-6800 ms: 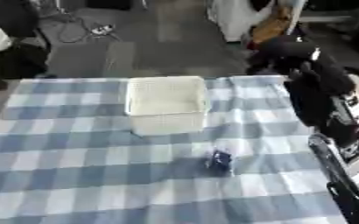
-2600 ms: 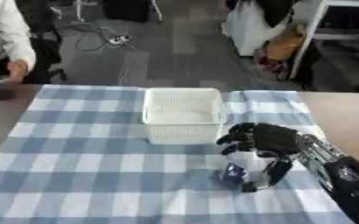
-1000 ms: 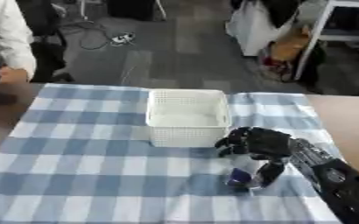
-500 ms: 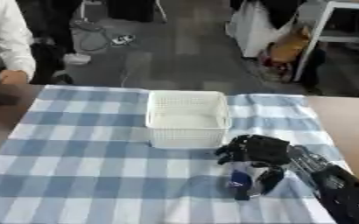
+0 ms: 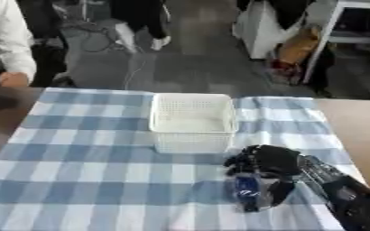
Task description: Pick up objects on the table and place them in the box.
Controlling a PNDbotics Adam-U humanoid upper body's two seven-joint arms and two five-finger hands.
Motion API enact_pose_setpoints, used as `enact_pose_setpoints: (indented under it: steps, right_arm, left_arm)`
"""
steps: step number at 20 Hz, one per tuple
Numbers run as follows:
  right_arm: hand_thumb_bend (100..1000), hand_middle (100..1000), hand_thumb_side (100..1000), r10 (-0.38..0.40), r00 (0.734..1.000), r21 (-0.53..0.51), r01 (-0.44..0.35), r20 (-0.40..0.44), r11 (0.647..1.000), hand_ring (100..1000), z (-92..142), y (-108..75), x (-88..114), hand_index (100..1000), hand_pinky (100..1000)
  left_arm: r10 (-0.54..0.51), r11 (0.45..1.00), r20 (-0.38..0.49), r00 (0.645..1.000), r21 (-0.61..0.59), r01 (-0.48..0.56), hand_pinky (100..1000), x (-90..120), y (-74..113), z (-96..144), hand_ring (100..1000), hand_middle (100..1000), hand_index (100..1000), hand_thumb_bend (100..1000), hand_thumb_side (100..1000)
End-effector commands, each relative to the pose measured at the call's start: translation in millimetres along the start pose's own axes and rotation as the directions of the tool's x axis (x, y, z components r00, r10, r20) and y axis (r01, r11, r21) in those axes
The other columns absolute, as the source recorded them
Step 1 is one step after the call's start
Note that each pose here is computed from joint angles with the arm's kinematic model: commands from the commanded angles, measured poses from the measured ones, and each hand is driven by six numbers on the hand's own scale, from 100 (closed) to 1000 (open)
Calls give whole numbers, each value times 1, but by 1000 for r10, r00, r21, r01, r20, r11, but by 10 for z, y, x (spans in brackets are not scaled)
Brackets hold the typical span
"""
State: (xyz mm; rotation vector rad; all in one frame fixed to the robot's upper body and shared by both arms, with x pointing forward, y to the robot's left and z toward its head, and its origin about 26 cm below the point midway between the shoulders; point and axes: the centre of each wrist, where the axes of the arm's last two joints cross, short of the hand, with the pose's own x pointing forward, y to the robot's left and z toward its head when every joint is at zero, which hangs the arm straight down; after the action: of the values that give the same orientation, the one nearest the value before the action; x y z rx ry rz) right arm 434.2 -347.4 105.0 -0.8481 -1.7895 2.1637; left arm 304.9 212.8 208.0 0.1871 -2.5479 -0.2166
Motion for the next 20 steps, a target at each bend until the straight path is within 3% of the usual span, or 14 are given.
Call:
enact_pose_setpoints:
  steps: [1,9,13,18,20]
  right_arm:
    - [569,834,1000,9,1000,-7,-9,4,1000,678,31,-21,-30,841,656]
    - [552,766,1000,4,1000,-35,-4,10,999,599,-29,-24,-19,773,565]
    - [529,656,1000,1,1000,-72,0,16,997,500,-62,-37,-9,663,430]
    - [495,477,971,0,1000,-119,2,17,993,322,-62,-42,0,478,120]
    - [474,406,935,0,1000,-146,2,14,989,252,-53,-48,-3,442,100]
  left_arm:
    - [2,1000,26,1000,-4,-2,715,51,11,-37,584,933,727,100,793]
    - [4,1000,29,1000,-4,-4,714,55,8,-44,585,933,727,100,792]
    - [5,1000,31,1000,-5,-5,714,57,5,-48,585,932,727,100,792]
    - [7,1000,32,999,-6,-7,714,59,3,-52,584,932,726,100,792]
    - [7,1000,32,999,-7,-7,714,59,2,-52,584,932,726,100,792]
